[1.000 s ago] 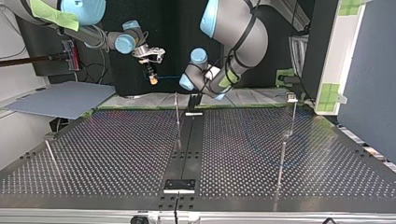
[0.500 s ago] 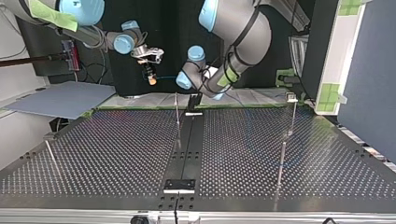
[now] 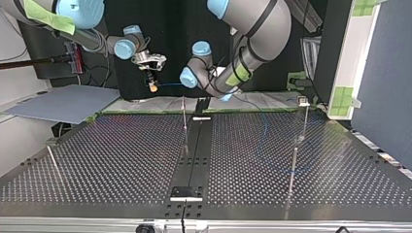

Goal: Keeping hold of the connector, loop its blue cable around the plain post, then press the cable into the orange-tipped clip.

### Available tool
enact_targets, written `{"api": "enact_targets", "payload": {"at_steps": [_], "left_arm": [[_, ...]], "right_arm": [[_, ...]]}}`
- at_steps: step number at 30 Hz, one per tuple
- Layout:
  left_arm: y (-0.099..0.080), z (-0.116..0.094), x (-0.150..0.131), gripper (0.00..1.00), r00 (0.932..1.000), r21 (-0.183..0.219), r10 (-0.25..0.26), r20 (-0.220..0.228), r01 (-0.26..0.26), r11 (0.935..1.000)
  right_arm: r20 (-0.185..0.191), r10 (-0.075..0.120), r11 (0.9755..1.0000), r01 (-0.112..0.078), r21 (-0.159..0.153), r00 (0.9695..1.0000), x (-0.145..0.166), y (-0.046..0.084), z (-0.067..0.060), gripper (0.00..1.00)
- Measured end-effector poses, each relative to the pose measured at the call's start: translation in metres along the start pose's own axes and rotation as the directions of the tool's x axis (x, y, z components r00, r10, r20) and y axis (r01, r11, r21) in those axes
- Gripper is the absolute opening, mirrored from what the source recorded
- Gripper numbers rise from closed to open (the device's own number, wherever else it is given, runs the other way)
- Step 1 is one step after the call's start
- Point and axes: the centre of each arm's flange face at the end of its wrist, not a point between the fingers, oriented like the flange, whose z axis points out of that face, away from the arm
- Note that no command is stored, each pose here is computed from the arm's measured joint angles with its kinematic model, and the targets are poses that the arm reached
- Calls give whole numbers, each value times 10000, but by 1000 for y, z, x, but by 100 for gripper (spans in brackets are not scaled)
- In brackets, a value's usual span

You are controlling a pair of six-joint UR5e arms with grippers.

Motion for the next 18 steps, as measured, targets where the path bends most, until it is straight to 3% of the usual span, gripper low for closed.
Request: {"api": "enact_targets", "payload": {"at_steps": [11,18], "left_arm": [[-11,-22,21,0,9981,-47,-289,550,292,9996],[-18,-22,14,0,9911,45,-664,1152,663,9978]], "right_arm": [[-286,149,9997,-155,-211,9995,11,17,12,0],[-419,143,9995,-154,-266,9990,15,22,17,0]]}}
